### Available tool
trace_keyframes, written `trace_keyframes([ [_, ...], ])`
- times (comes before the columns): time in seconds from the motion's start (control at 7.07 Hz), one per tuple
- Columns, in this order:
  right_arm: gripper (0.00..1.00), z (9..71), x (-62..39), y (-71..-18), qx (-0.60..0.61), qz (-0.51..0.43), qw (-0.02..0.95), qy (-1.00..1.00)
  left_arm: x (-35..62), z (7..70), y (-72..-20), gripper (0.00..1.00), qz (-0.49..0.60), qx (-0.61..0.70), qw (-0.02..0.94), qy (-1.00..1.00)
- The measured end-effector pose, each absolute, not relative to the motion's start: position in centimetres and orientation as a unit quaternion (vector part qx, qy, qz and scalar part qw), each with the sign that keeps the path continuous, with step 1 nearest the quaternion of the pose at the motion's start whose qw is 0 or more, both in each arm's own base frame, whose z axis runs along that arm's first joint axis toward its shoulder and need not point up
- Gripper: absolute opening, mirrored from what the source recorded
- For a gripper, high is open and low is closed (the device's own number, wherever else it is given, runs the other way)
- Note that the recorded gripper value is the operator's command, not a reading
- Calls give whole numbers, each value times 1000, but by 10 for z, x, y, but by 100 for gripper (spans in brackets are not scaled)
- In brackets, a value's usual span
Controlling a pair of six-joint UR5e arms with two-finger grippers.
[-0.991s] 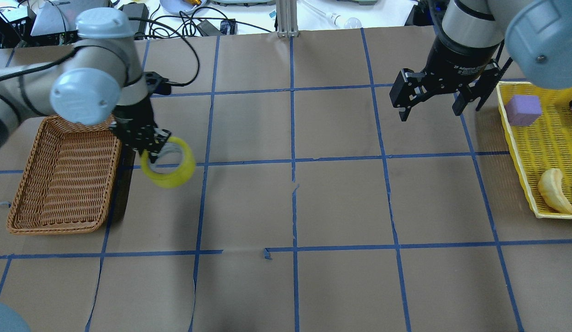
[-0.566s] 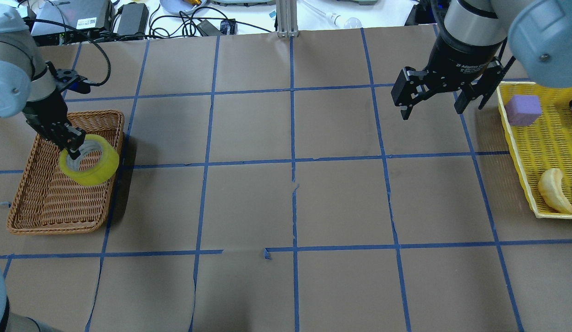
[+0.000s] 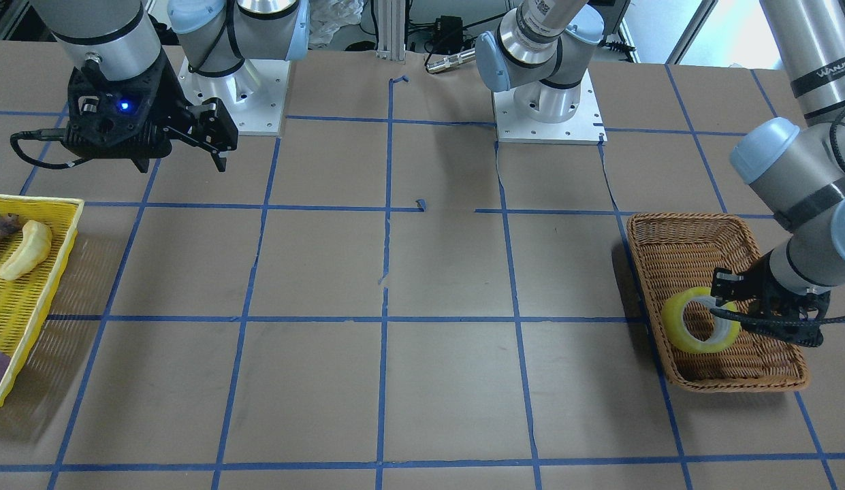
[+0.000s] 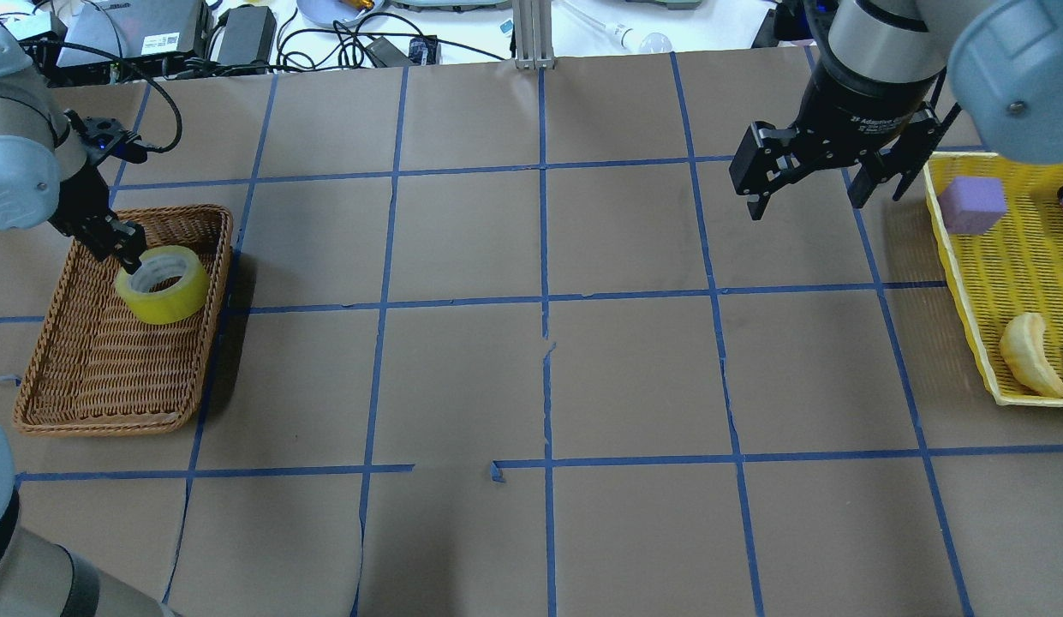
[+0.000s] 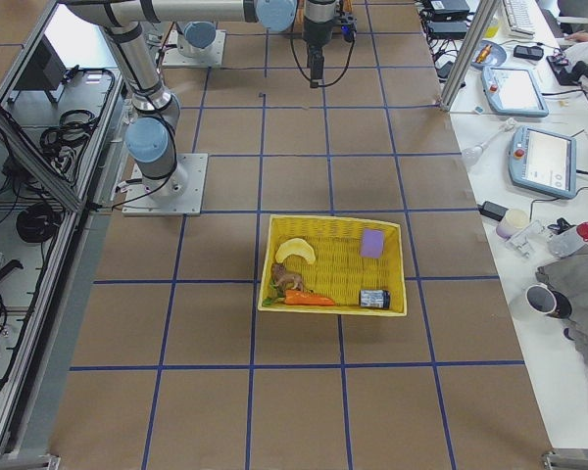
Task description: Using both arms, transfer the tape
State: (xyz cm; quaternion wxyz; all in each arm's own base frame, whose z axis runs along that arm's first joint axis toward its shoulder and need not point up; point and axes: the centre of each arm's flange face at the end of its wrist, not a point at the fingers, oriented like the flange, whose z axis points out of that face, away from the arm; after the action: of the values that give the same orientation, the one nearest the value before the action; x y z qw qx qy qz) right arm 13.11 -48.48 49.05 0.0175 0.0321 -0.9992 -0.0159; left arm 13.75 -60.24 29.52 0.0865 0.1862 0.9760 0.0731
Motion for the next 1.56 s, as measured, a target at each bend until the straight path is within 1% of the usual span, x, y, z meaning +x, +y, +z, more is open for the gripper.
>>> trace_keyframes([
  [0.28,100,496,131,-482,32,-11,16,-999,58,349,-598,100,54,201,69,976],
  [0.57,100,506,132,-473,32,-2,13,-999,-31,419,-584,100,27,152,29,988],
  [0.85,100,508,133,-463,31,-6,11,-999,-123,484,-566,100,20,90,10,996],
  [1.13,100,507,134,-461,31,-10,10,-999,-183,509,-532,100,17,64,8,998],
  [1.56,100,504,134,-462,33,-14,9,-999,-191,510,-481,100,21,58,3,998],
])
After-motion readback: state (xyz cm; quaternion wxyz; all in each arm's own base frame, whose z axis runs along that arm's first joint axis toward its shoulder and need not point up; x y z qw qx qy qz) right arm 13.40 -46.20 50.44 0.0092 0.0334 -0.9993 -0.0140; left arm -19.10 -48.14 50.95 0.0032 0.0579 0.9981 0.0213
